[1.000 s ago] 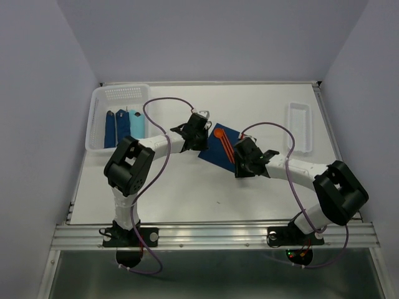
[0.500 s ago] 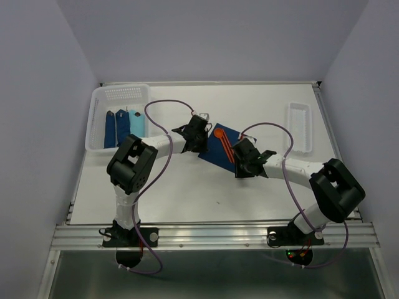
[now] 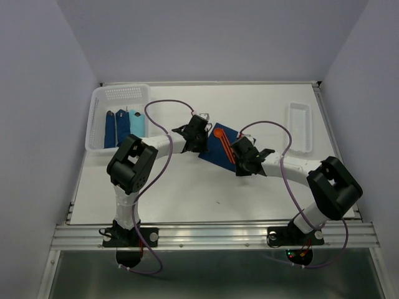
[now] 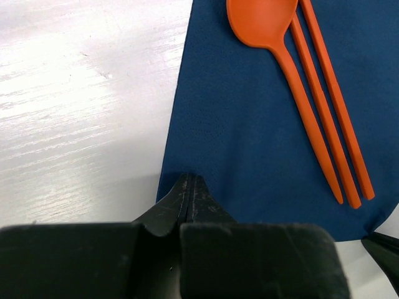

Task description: Place the utensils on the paper napkin and roll it up

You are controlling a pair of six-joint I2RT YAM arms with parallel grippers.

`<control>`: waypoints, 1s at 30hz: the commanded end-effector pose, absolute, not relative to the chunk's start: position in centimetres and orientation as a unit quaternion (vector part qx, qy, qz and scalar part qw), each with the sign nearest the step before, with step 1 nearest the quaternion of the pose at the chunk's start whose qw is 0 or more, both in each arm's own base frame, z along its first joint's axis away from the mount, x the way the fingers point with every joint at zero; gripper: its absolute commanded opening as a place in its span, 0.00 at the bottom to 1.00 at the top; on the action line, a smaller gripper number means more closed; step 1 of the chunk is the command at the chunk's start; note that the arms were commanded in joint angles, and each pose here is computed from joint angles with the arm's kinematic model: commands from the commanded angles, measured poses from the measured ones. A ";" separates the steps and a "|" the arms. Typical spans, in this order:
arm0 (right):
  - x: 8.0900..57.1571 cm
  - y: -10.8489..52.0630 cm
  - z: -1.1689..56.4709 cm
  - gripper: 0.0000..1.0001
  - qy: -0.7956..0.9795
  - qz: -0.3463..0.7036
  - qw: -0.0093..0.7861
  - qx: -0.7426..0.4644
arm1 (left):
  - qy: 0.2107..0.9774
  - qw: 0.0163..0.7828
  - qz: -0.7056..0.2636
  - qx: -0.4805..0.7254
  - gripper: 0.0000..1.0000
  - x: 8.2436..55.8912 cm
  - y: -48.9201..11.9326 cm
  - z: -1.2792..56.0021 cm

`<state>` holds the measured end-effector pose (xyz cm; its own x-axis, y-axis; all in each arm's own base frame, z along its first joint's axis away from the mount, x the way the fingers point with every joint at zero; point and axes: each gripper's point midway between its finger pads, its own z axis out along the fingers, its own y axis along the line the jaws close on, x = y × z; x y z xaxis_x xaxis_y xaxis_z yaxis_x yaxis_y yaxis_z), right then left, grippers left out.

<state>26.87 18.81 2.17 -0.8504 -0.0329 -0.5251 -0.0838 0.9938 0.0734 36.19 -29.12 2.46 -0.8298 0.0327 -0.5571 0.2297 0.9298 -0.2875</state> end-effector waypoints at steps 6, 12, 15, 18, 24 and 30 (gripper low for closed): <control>28.7 20.4 4.9 0.01 0.950 0.068 0.304 -0.033 | 0.937 0.295 -0.170 0.072 0.00 37.1 -29.3 3.4; 29.1 20.5 5.7 0.01 0.948 0.068 0.311 -0.030 | 0.938 0.296 -0.167 0.073 0.00 37.1 -29.3 3.5; 29.0 20.2 5.5 0.01 0.949 0.061 0.308 -0.028 | 0.939 0.294 -0.164 0.074 0.00 37.1 -29.2 3.6; 28.7 19.9 5.2 0.01 0.950 0.055 0.305 -0.027 | 0.938 0.296 -0.165 0.074 0.00 37.1 -29.1 4.0; 28.5 19.5 5.6 0.01 0.950 0.053 0.308 -0.022 | 0.932 0.320 -0.158 0.070 0.00 37.7 -28.8 6.0; 29.1 19.7 6.4 0.01 0.946 0.053 0.320 -0.022 | 0.929 0.311 -0.188 0.074 0.00 37.5 -30.0 6.5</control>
